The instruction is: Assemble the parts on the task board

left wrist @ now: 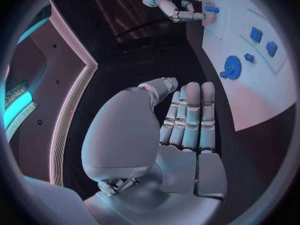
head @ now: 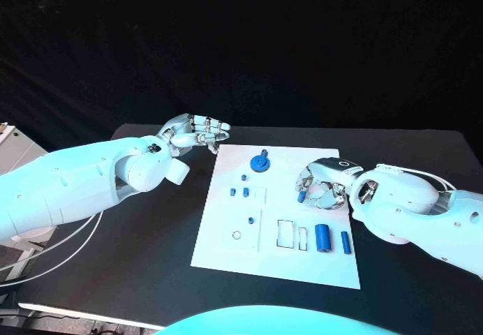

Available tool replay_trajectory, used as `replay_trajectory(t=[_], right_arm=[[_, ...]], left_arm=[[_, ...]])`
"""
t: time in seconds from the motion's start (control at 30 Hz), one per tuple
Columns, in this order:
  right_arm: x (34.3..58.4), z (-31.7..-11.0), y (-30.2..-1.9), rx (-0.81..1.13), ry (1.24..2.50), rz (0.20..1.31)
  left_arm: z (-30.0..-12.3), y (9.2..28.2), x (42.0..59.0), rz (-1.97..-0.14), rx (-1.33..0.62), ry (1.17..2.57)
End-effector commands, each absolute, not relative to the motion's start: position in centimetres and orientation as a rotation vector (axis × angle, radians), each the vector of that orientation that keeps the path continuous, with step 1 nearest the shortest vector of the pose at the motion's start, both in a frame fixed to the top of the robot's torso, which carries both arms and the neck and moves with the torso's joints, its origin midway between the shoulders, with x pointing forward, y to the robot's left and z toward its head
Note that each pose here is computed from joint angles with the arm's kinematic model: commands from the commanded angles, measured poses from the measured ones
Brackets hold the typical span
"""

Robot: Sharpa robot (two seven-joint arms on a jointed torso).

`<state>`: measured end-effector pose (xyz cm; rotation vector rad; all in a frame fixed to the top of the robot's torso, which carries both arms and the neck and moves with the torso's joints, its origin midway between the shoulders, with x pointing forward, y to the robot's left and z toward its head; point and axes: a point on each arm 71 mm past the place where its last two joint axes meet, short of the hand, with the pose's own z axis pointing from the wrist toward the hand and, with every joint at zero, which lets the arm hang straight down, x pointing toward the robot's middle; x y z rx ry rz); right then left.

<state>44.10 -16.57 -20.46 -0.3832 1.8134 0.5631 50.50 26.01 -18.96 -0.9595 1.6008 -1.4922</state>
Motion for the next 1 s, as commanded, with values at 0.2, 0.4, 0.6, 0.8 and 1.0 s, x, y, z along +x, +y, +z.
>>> replay_trajectory(t=[0.2, 0.4, 0.6, 0.8, 1.0], right_arm=[[43.9, -21.0, -16.2, -0.404, 1.829, 0.561], [43.9, -20.9, -16.0, -0.391, 1.805, 0.573], [44.0, -20.7, -16.1, -0.366, 1.767, 0.565], [44.1, -20.3, -16.2, -0.323, 1.708, 0.563], [43.5, -19.7, -16.2, -0.277, 1.694, 0.601]], left_arm=[[-18.9, 25.8, 50.5, -1.513, -0.955, 1.608], [-18.9, 25.8, 50.5, -1.512, -0.956, 1.61], [-18.9, 25.8, 50.5, -1.512, -0.957, 1.612], [-18.9, 25.8, 50.5, -1.513, -0.957, 1.616], [-19.0, 25.8, 50.5, -1.513, -0.958, 1.618]])
